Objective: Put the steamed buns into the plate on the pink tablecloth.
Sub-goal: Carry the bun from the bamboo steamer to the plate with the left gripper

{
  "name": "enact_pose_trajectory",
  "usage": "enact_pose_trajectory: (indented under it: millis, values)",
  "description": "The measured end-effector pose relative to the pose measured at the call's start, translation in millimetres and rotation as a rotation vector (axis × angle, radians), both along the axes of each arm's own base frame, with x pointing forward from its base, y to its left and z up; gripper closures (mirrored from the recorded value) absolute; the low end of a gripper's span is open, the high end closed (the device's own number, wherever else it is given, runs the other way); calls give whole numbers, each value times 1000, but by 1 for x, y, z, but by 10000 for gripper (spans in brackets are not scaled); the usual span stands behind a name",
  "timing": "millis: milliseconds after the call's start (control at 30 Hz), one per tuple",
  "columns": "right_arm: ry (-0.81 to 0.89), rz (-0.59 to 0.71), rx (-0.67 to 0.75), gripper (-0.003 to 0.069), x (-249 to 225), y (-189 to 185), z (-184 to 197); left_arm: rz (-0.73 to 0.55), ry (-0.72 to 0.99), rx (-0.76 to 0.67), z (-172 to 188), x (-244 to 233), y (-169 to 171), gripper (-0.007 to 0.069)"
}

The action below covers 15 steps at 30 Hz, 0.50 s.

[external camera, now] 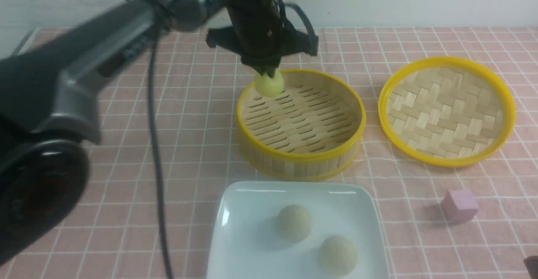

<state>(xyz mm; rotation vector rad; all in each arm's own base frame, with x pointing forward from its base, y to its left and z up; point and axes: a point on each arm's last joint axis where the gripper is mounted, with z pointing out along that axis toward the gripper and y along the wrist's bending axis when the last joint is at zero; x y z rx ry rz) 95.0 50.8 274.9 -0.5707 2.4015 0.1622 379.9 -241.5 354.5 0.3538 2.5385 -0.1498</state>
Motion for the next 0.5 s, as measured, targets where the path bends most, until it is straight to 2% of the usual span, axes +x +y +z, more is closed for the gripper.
enact_pose_trajectory:
  millis: [133,233,300,433,500]
  values:
    - [4,0,2,510,0,0,0,-59,-61,-1,46,-34,22,602]
    - [5,0,4,507,0,0,0,-81,22,-12,40,-61,34,602]
    - [5,0,4,505,0,0,0,-102,97,-9,26,-77,37,602]
    - [5,0,4,505,0,0,0,-190,319,14,-48,-135,32,601]
    - [5,0,4,505,0,0,0,-227,329,-15,-83,-153,23,601]
